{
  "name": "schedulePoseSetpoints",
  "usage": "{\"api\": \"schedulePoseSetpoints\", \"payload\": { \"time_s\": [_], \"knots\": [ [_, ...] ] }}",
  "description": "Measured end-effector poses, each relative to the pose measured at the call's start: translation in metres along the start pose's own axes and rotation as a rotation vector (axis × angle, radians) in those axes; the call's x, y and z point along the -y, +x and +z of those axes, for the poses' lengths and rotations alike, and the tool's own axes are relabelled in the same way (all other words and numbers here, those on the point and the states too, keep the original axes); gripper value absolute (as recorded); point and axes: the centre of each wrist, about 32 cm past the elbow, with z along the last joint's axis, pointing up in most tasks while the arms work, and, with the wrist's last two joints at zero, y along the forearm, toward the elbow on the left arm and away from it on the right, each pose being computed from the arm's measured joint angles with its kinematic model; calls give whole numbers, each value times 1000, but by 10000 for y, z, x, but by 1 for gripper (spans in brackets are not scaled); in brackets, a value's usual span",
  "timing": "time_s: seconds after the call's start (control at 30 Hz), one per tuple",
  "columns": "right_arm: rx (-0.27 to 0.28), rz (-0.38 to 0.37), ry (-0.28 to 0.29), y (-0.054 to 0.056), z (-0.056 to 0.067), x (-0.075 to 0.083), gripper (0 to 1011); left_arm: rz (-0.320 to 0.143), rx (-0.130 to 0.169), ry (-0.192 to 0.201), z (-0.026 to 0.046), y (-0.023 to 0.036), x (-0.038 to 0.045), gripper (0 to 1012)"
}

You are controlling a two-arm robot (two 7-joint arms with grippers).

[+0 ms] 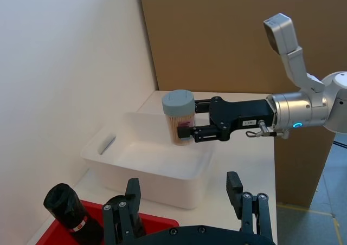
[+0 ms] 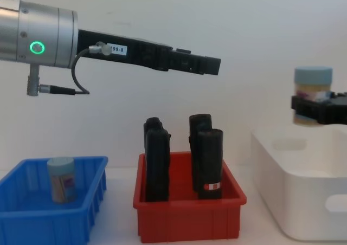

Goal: Pick the cotton swabs from the blue box and place them into the white box.

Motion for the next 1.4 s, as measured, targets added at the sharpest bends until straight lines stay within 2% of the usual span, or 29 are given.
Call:
{"api": "schedulePoseSetpoints", "payload": {
  "time_s": [0.1,0.27,0.43,0.63,0.97,1.07,1.4],
  "knots": [
    [-6,-59,-26,69,-59,-55,636,0,0,0,0,0,0,1004],
    [-9,-106,-61,132,-129,-133,636,0,0,0,0,0,0,1004],
    [-16,-155,-125,222,-270,-281,637,0,0,0,0,0,0,1004],
    [-21,-174,-173,274,-376,-394,636,0,0,0,0,0,0,1004],
    [-28,-186,-214,312,-472,-500,637,0,0,0,0,0,0,1004],
    [-29,-188,-221,321,-491,-522,692,0,0,0,0,0,0,1004],
    [-35,-194,-219,343,-523,-562,980,0,0,0,0,0,0,1004]
  ]
}}
